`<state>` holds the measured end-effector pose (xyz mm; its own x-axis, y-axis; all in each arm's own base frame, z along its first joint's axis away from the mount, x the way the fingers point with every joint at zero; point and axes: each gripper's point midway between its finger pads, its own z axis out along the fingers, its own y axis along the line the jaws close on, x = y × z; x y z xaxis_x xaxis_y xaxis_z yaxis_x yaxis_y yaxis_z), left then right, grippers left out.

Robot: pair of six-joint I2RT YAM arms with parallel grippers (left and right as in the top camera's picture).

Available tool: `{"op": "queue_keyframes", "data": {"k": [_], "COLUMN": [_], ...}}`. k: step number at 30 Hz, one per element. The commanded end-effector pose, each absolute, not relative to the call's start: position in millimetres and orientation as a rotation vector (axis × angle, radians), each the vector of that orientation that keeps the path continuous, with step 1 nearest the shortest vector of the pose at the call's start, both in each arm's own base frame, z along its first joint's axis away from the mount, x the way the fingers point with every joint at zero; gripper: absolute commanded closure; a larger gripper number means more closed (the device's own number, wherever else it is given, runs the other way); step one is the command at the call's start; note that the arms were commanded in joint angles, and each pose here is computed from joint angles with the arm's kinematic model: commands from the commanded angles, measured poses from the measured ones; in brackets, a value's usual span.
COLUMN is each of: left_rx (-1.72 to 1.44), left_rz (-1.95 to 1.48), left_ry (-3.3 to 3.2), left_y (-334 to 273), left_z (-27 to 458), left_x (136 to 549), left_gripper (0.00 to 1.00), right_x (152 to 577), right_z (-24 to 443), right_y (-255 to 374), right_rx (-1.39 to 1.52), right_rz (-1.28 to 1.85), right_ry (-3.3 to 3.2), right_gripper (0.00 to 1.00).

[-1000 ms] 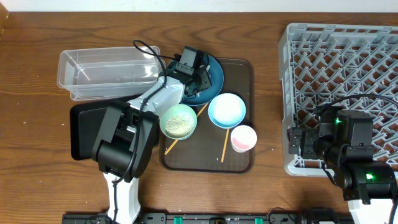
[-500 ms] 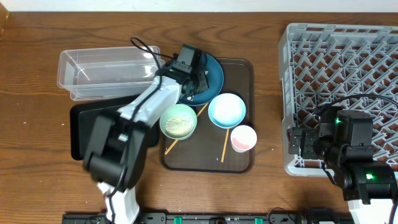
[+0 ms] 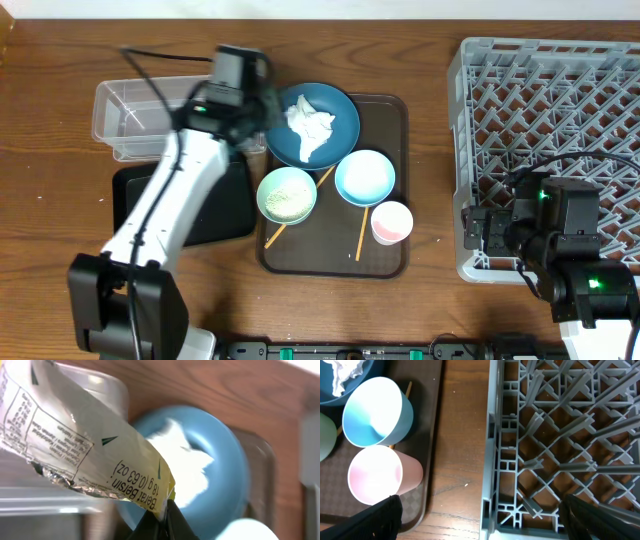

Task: Sort waste into correct bins and load items into the dishwasher rack
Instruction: 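Grasp the wrapper with the left gripper and drop it in the clear bin, then reach the left gripper to the white tissue on the plate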

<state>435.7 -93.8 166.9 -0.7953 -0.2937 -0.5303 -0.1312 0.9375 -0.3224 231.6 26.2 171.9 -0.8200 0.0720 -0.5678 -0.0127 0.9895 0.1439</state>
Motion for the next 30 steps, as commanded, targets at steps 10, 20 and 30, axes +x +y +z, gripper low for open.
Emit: {"op": "queue_keyframes", "data": {"k": [10, 20, 30], "left_rx": [-0.447, -0.145, 0.101], "left_rz": [-0.258, -0.291, -0.292], "left_ry": [2.455, 2.516, 2.596], "left_y": [-29, -96, -155], "left_z": [155, 151, 99], "left_x": [457, 445, 442], "left_gripper": [0.56, 0.51, 0.37], "right_x": [233, 233, 233], "right_z": [180, 180, 180], "right_y": [32, 32, 32], "right_rx": [0.0, 0.0, 0.0], "right_rz": [0.202, 0.202, 0.202], "right_ry": [2.506, 2.505, 2.505], "right_gripper": [0.01, 0.01, 0.01]}}
